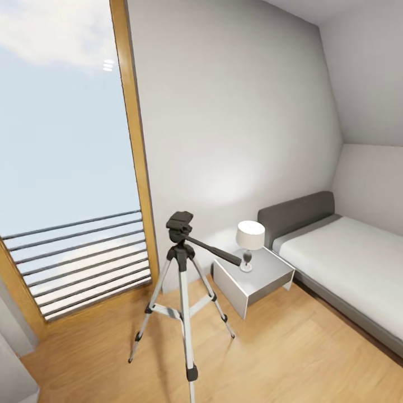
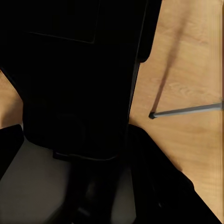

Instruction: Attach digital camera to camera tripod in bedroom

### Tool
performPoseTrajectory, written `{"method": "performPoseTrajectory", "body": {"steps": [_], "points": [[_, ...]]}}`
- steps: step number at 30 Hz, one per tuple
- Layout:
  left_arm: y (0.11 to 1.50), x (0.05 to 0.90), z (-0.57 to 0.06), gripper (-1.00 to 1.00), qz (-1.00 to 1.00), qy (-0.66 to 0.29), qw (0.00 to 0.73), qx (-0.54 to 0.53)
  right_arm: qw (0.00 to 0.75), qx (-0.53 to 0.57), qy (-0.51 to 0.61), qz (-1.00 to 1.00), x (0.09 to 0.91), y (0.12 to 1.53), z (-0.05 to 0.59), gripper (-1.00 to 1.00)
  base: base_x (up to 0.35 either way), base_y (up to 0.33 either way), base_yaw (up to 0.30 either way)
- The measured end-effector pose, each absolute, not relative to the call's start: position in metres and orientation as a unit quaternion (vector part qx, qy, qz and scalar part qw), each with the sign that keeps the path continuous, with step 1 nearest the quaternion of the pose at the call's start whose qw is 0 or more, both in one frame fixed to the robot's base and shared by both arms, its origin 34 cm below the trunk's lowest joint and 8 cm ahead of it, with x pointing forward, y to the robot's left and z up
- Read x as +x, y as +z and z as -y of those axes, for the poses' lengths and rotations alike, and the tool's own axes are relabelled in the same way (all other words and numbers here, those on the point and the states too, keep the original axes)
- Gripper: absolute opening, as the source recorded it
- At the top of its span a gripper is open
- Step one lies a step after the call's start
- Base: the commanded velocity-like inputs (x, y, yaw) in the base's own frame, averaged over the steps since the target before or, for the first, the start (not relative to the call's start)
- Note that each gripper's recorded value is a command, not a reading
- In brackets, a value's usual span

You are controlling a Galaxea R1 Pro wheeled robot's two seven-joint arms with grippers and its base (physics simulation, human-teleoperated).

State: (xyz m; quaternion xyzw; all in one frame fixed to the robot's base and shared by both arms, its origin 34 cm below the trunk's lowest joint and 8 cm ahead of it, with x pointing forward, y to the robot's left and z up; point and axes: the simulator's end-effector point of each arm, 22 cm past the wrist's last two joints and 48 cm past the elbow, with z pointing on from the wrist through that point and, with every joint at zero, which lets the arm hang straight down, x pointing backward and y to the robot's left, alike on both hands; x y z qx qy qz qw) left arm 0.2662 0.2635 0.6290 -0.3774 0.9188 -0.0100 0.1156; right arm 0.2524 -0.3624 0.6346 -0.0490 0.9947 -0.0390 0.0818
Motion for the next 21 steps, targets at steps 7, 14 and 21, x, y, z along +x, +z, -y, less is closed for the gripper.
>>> {"method": "performPoseTrajectory", "body": {"steps": [7,14,21], "points": [[0.6289,0.2665,-0.2630,-1.00,-0.919,-0.010,0.115,-0.377,0.082,-0.049,-0.039,-0.995,0.2526,0.6345,0.3628,1.00,0.205,0.135,0.000],[0.6289,0.2666,-0.2628,-1.00,-0.919,-0.010,0.115,-0.377,0.082,-0.049,-0.040,-0.995,0.2527,0.6346,0.3640,1.00,0.039,0.026,0.000],[0.6289,0.2670,-0.2629,-1.00,-0.919,-0.010,0.116,-0.377,0.082,-0.049,-0.041,-0.995,0.2529,0.6349,0.3653,1.00,0.007,0.005,0.000]]}}
